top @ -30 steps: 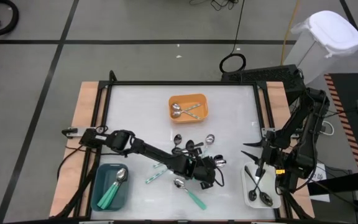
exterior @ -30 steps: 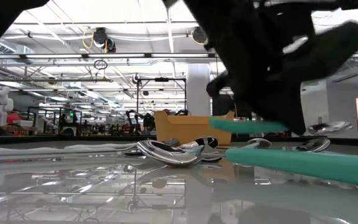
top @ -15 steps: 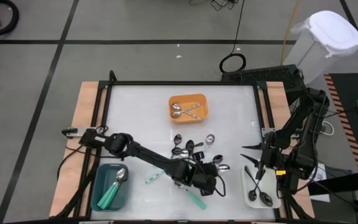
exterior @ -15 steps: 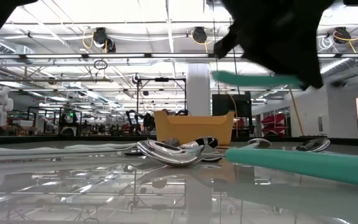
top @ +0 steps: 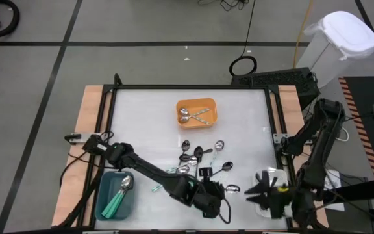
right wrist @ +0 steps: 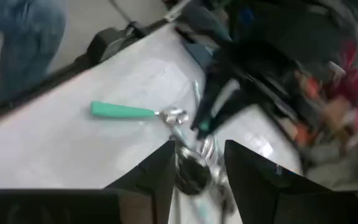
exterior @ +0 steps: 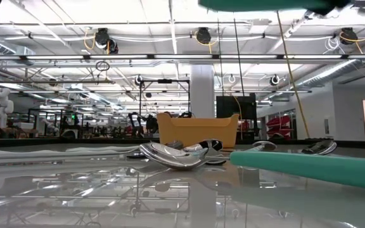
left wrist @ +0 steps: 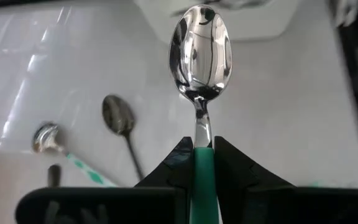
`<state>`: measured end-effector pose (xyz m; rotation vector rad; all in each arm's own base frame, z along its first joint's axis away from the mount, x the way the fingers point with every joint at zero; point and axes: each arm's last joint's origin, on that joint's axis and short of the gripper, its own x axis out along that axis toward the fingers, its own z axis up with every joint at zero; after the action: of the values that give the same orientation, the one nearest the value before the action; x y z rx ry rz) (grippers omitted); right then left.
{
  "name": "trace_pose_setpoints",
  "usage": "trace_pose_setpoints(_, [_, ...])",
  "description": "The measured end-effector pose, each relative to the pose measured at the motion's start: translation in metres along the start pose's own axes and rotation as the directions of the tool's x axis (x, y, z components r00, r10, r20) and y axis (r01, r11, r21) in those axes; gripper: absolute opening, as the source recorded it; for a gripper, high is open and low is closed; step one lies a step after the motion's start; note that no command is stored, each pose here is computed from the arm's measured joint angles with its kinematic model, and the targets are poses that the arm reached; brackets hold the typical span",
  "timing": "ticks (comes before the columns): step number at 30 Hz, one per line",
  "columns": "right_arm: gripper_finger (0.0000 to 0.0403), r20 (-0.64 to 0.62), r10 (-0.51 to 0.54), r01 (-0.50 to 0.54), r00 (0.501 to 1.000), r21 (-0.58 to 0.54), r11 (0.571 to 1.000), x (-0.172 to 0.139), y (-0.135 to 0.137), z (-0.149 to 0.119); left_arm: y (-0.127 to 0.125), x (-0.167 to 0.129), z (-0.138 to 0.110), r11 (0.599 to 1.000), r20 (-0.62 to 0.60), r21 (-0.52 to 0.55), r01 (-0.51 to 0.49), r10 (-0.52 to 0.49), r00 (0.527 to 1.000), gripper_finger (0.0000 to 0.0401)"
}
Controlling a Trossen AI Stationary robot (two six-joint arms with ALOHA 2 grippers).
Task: Sort silverware by color (type)
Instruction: Put the green spoon into the blue bin
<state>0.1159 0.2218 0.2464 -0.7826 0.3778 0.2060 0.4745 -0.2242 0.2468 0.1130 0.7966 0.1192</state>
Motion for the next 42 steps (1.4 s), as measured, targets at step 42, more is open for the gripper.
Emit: trace_pose_setpoints(42, [0.0139,-0.199,-0.090,-0.062,0.976,-0.649,0.758,0.067,0.031,0.013,-0.016,-0.019,0.000,0.995,0.000,-0.020,0.098,-0.098,0.995,0.0040])
